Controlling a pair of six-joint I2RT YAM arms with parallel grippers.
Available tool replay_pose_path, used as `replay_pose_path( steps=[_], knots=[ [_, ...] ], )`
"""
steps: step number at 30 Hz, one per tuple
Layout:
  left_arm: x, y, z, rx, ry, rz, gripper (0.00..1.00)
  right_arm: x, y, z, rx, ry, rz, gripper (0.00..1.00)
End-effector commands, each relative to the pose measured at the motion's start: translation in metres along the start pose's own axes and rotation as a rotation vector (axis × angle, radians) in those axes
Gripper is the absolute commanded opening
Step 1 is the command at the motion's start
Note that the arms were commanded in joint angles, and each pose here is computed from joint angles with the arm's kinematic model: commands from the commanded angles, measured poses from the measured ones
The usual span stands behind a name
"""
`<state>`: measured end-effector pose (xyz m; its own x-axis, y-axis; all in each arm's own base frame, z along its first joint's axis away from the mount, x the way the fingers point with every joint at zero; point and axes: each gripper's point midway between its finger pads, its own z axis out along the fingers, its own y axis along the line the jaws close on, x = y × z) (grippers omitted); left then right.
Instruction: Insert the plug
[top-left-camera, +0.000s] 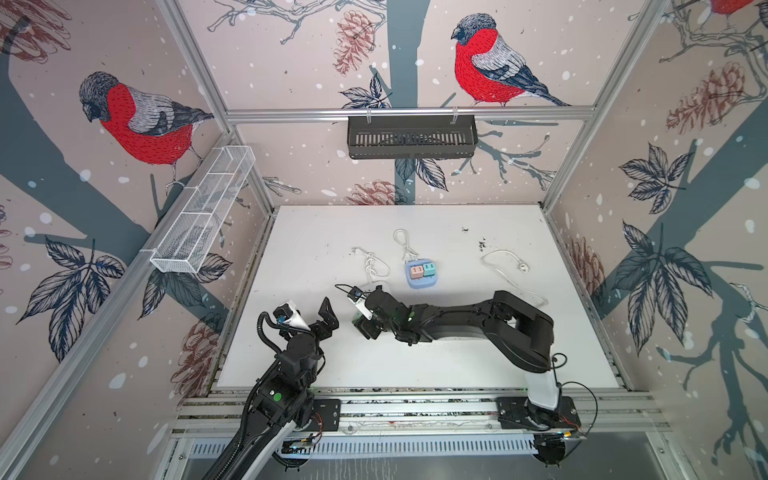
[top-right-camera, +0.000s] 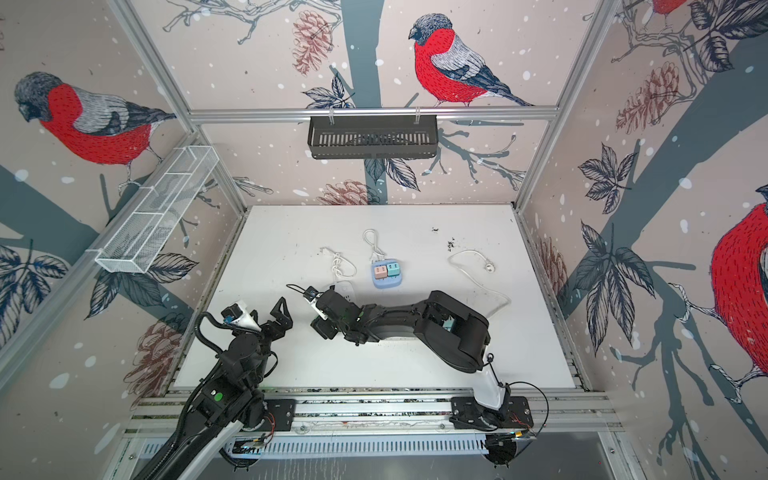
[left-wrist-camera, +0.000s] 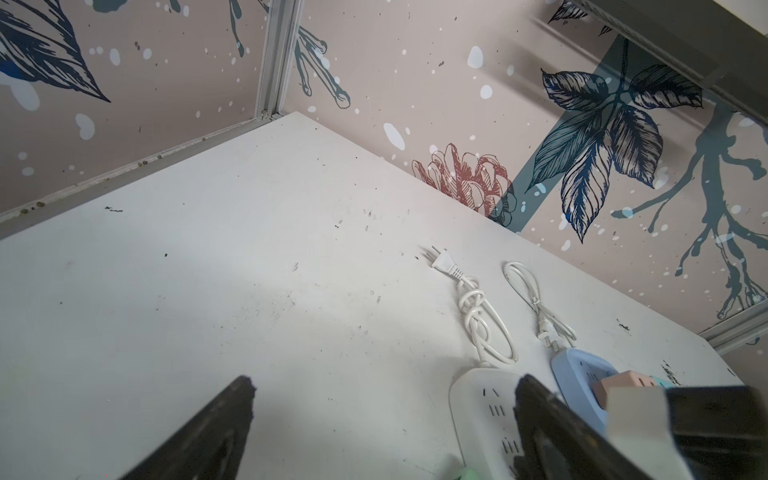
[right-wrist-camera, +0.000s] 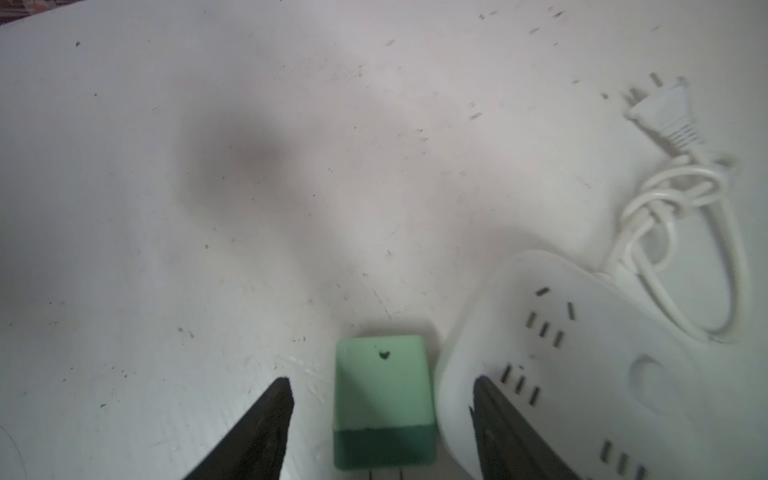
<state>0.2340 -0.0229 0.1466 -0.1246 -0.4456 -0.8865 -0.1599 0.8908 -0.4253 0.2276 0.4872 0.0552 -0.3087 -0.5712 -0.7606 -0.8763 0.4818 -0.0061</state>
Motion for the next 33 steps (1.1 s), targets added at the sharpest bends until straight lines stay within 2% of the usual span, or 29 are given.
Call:
replay_pose_path(
  steps=[1, 10, 19, 27, 33],
  knots=[
    [-0.009, 0.0, -0.001, -0.006, -0.027, -0.031, 0.97, 0.019, 0.009, 0.01, -0.04, 0.09, 0.004, 0.67],
    [-0.011, 0.002, -0.005, 0.007, -0.054, -0.05, 0.97, 0.034, 0.016, 0.015, -0.046, 0.125, 0.013, 0.6],
    [-0.012, 0.002, -0.005, 0.01, -0.057, -0.054, 0.97, 0.041, 0.016, 0.02, -0.028, 0.134, 0.008, 0.58],
    [-0.012, 0.001, -0.006, 0.012, -0.057, -0.054, 0.97, 0.043, 0.017, 0.022, -0.024, 0.14, 0.008, 0.39],
    [-0.011, -0.003, -0.006, 0.032, -0.05, -0.044, 0.97, 0.017, 0.016, -0.012, -0.033, 0.046, 0.011, 0.3]
  ],
)
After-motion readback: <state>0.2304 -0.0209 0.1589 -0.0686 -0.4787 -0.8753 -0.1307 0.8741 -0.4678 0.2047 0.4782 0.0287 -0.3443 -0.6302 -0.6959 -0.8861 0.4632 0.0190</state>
